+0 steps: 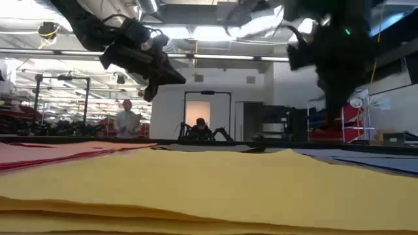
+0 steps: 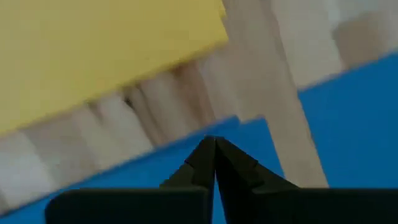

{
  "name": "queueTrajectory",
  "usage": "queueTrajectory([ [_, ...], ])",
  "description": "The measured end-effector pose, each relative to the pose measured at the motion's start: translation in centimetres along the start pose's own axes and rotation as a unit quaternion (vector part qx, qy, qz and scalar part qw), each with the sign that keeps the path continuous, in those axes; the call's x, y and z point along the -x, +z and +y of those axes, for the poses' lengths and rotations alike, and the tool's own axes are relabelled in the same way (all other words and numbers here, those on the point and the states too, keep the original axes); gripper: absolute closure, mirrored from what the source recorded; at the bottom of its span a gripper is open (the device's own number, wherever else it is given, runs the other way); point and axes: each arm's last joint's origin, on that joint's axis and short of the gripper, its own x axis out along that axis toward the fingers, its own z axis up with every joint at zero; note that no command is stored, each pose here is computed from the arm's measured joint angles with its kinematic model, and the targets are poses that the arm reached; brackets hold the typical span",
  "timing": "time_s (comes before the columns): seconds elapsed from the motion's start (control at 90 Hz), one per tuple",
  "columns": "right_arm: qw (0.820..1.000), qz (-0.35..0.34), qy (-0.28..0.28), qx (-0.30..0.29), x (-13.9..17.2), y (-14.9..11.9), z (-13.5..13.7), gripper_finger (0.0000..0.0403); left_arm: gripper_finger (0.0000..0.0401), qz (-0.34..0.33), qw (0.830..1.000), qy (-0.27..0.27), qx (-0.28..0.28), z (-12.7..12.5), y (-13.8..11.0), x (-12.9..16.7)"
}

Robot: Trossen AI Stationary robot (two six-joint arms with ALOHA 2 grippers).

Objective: Organize paper
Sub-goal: Stack the blue color paper on top of the other blue color paper

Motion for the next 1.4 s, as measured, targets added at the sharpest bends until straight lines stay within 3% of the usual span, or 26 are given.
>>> queueTrajectory([
  [0.533,0.995,-0.014,-0.067,-0.076,-4.1,-1.6,-3.8,0.0403,0.0401,-0.004,1.0,0.025,-0.006,0.6,0.1,0.3],
  [1.078,0.993,0.019,0.016,-0.112,-4.0,-2.1,-3.7,0.0403,0.0401,0.002,0.999,0.032,-0.007,0.8,0.0,0.3],
  [1.4,0.992,-0.006,0.016,-0.124,-3.3,-1.8,-3.6,0.0403,0.0401,0.002,0.999,0.032,-0.006,0.8,0.0,0.3],
])
